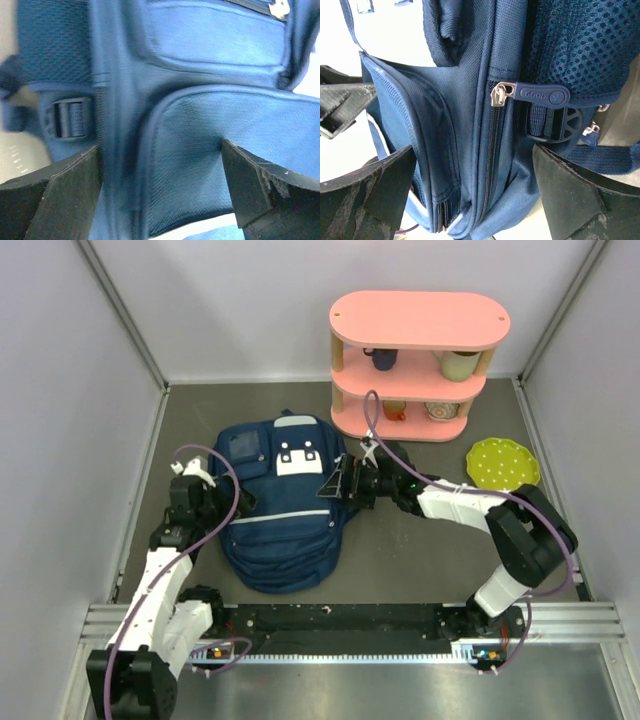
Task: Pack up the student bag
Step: Zip the student bag at the center of the board, then move the student bag to the center of the board.
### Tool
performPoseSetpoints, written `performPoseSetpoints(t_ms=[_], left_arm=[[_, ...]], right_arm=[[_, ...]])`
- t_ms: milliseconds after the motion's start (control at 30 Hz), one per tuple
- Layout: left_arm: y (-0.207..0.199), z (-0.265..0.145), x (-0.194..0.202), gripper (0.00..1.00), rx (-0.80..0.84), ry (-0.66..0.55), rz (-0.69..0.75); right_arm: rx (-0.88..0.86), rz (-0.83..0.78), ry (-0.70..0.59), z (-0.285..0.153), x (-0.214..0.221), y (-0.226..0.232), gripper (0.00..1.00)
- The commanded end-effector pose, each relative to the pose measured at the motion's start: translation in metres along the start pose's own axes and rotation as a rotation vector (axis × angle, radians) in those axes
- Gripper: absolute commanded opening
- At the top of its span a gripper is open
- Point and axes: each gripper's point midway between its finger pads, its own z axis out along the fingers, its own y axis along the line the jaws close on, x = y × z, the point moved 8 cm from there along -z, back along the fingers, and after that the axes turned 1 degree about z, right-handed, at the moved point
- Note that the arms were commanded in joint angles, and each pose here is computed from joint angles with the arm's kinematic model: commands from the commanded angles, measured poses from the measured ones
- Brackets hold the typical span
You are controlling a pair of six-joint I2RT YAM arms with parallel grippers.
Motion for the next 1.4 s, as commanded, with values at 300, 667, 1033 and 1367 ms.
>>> performPoseSetpoints(t_ms=[300, 667, 1033, 1367], left_arm=[[-0.037, 0.017, 0.049, 0.60, 0.492, 0.293, 0.092], [-0.103, 0.010, 0.072, 0.71, 0.633, 0.343, 0.117], [-0.082, -0.010, 0.025, 0.97, 0.235, 0.083, 0.285], [-0.062, -0.031, -0.020, 0.99, -0.026, -0.221, 0.239]], right_arm=[[-0.157, 0.025, 0.020, -0.016, 0.037, -0.010, 0.43], [0.169, -0.058, -0.258, -0.079, 0.013, -0.033, 0.65], [0.343, -0.211, -0.389, -0.136, -0.031, -0.027, 0.93], [0.675, -0.274, -0.659, -0.187, -0.046, -0.048, 0.99]])
